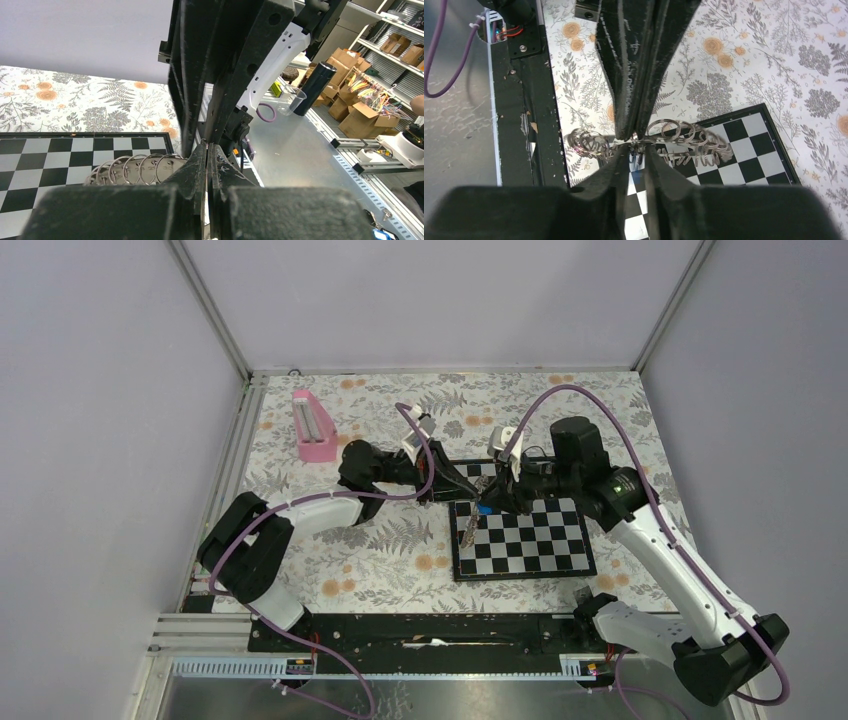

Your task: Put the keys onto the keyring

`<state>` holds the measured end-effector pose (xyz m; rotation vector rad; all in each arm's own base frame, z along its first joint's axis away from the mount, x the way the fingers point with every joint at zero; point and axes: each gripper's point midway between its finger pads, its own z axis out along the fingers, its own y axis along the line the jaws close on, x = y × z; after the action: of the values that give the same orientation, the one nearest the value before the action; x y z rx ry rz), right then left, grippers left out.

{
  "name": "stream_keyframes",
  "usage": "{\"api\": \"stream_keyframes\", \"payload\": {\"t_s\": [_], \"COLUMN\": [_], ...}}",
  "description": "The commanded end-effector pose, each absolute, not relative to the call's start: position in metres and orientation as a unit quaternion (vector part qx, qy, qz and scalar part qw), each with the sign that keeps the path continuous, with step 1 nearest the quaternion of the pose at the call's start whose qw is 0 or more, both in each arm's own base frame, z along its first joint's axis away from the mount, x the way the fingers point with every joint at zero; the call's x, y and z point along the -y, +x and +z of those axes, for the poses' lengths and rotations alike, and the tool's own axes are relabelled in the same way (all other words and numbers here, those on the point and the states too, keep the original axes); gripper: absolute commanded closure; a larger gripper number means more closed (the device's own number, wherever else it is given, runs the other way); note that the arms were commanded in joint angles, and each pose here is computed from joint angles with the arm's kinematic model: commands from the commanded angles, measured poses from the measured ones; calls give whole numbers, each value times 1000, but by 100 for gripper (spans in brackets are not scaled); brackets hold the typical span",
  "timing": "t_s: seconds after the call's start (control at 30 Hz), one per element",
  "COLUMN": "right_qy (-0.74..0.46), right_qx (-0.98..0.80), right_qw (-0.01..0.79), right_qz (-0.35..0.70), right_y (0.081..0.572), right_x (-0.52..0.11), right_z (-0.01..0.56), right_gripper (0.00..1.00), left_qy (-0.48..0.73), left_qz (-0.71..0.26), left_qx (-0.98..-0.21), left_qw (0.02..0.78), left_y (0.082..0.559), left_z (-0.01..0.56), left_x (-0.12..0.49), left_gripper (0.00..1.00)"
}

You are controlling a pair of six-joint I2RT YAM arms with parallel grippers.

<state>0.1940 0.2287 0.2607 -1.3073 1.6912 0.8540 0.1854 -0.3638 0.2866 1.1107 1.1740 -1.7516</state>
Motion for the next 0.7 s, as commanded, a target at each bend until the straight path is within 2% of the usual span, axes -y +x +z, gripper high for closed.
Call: {"api": "stream_keyframes", "payload": {"t_s": [0.0, 0.17, 0.3, 0.5, 0.67], "right_qy": [-525, -531, -536, -537, -541], "right_qx": [-643, -645, -658, -692, -718], "right_qw": [437, 430, 417, 380, 348], "right_qz": [348, 341, 327, 298, 267], "right_y": [196, 193, 194, 197, 200], "right_x": [-234, -230, -225, -217, -212], "right_z": [287, 286, 283, 277, 271], "right_gripper": [82, 100, 100, 100, 100], "left_qy": [456, 462, 481, 508, 511], "left_qz": [-678, -672, -653, -622, -616], "left_qx": [-421, -422, -427, -437, -435], "left_qw": [394, 397, 401, 405, 413], "left_y": [178, 182, 188, 199, 202], "left_z": [297, 296, 293, 291, 292], "left_x": [361, 363, 367, 372, 374], "left_gripper": [100, 100, 99, 83, 73]}}
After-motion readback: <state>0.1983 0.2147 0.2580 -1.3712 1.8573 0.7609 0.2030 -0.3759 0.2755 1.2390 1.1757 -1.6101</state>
